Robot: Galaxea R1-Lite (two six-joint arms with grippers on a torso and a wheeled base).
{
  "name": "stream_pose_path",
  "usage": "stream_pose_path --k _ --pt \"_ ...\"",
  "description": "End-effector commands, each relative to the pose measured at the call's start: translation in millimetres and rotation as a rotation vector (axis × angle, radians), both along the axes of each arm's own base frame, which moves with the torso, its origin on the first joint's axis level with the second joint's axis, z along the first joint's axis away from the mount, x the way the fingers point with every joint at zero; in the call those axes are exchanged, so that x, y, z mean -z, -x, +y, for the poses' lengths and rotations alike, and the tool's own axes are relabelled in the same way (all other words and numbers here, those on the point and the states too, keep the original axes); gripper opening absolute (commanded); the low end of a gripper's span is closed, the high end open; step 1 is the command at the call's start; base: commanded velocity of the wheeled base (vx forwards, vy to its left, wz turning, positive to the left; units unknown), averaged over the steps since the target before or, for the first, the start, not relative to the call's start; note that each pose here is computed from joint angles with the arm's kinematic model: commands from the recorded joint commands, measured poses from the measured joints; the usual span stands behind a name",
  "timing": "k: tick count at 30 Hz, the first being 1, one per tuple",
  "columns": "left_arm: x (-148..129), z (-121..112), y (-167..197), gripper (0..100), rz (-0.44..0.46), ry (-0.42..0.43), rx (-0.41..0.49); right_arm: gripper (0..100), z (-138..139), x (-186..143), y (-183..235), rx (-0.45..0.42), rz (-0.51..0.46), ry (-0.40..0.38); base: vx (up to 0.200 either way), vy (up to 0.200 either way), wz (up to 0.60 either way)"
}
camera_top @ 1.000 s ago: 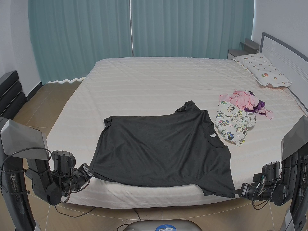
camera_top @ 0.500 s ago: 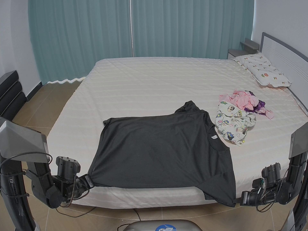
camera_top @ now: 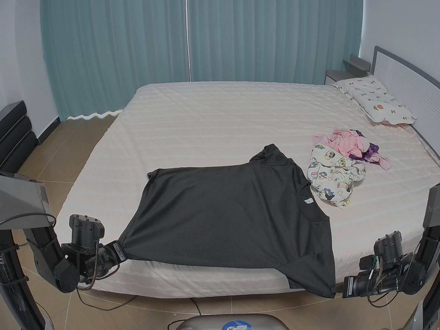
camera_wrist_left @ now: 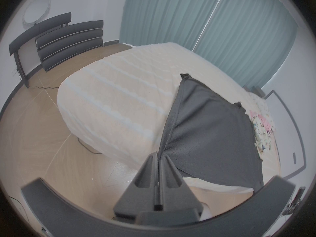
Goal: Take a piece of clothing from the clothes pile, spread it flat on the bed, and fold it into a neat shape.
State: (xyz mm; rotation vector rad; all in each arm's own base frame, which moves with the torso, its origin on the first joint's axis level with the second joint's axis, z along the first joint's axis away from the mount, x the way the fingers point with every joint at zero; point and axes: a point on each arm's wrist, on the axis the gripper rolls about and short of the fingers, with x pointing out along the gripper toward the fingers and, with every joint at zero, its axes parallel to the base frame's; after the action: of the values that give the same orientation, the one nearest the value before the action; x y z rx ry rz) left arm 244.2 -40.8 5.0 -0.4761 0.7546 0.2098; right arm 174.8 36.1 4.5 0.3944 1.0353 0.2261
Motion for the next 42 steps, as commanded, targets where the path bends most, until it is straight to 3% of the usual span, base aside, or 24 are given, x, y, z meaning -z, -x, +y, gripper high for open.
stream_pose_path --k 1,4,6,8,12,13,14,15,20,24,36,42 --pt "-3.6 0.3 3.4 0 0.024 -0.018 0.022 0 -12.3 -33.9 -4.1 0.076 -0.193 -0.039 0.000 0.000 0.00" --pt "-17.7 -0.9 -0.2 0 -0.046 0.015 0.007 0 -14.4 -47.0 -9.6 0.093 -0.274 -0.052 0.000 0.000 0.00" --pt "-38.6 -4.6 -5.5 0 -0.138 0.118 -0.053 0 -17.8 -64.9 -14.4 0.136 -0.367 -0.086 0.000 0.000 0.00" --pt "-42.0 -6.3 -6.0 0 -0.151 0.149 -0.070 0 -17.8 -67.8 -12.4 0.157 -0.363 -0.113 0.000 0.000 0.00" --pt "-34.4 -8.8 2.3 0 -0.100 0.103 -0.028 0 -16.8 -53.0 -7.4 0.145 -0.284 -0.091 0.000 0.000 0.00" --pt "-26.5 -9.4 8.7 0 -0.040 0.060 0.006 0 -17.5 -46.4 -5.1 0.130 -0.255 -0.068 0.000 0.000 0.00" --pt "-26.5 -9.4 8.7 0 -0.040 0.060 0.006 0 -17.5 -46.4 -5.1 0.130 -0.255 -0.068 0.000 0.000 0.00" --pt "-15.8 -10.1 16.9 0 0.049 -0.012 0.068 0 -19.8 -35.8 -4.8 0.099 -0.214 -0.022 0.000 0.000 0.00" --pt "-1.7 -12.0 19.6 0 0.129 -0.039 0.092 0 -24.3 -19.3 -2.3 0.081 -0.134 0.022 0.000 0.000 0.00" --pt "2.3 -12.7 19.8 0 0.147 -0.045 0.097 0 -26.7 -15.3 -3.7 0.074 -0.125 0.041 0.000 0.000 0.00" --pt "-1.1 -22.2 13.8 0 0.114 -0.027 0.122 0 -27.0 -27.8 -19.7 0.084 -0.227 0.028 0.000 0.000 0.00" --pt "-9.6 -25.7 -1.5 0 0.053 0.069 0.028 0 -26.7 -32.4 -18.8 0.086 -0.251 0.021 0.033 0.000 0.00"
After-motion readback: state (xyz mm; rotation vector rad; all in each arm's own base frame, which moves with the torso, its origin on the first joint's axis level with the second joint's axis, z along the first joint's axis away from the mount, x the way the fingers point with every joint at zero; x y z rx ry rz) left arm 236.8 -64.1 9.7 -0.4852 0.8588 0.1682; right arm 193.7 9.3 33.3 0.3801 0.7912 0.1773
